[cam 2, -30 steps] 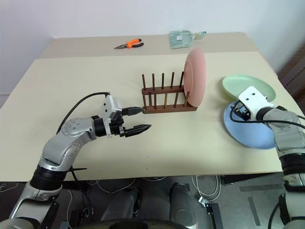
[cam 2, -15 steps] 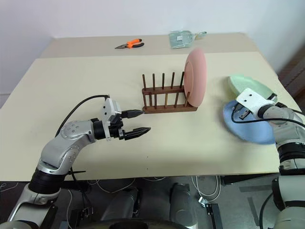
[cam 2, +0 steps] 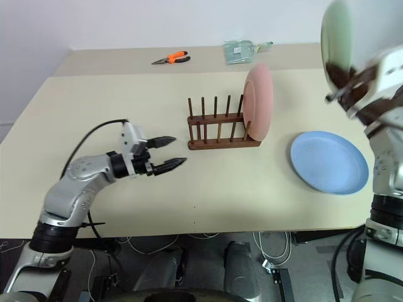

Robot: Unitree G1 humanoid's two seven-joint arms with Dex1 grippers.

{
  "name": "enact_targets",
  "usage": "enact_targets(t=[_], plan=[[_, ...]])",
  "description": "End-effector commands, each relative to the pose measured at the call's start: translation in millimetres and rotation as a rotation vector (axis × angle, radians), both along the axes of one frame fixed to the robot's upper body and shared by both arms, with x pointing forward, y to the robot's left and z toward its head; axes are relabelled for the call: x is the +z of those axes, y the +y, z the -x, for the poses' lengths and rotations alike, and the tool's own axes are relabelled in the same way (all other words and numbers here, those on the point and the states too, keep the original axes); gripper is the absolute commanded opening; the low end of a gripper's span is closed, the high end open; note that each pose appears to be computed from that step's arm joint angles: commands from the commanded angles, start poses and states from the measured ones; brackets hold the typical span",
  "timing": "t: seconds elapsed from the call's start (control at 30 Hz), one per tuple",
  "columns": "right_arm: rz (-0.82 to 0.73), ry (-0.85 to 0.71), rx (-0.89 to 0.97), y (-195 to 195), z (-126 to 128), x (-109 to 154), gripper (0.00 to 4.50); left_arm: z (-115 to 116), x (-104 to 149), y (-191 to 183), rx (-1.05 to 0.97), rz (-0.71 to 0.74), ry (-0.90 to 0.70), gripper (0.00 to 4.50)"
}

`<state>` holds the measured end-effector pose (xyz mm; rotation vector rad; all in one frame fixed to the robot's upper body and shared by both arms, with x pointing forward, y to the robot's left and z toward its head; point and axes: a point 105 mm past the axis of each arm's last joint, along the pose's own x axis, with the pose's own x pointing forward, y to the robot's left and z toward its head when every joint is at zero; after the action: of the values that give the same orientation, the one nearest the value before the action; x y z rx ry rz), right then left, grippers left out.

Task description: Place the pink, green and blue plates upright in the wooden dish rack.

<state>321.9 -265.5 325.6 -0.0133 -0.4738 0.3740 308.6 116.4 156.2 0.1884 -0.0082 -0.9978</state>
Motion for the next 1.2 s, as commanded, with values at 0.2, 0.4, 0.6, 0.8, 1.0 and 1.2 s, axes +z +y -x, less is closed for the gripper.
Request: enact_targets(t=[0.2,0.4,0.6,0.8,1.0,1.2], plan=[[-0.453,-0.011,0.540,89,50,41,0.04,-7,-1,47,0.119,-0.045,-0.058,3.65],[-0.466,0.241,0.463,132,18,-7,0.04,-4,1,43,0.112,-0.024,-0.067,3.65],[-0.476,0.347,0.394,143,0,-33,0.04,1,-1,37,0.103,-0.003,-0.054,3.65],[-0.449,0.394,0.317,143,-10,-47,0.04,4,-3,33,0.095,0.005,-0.041,3.65],[-0.427,0.410,0.258,139,-17,-55,0.04,5,-5,27,0.084,0.011,-0.037,3.65],[-0.429,0.383,0.270,139,-12,-50,0.04,6,-4,25,0.077,0.013,-0.037,3.65]])
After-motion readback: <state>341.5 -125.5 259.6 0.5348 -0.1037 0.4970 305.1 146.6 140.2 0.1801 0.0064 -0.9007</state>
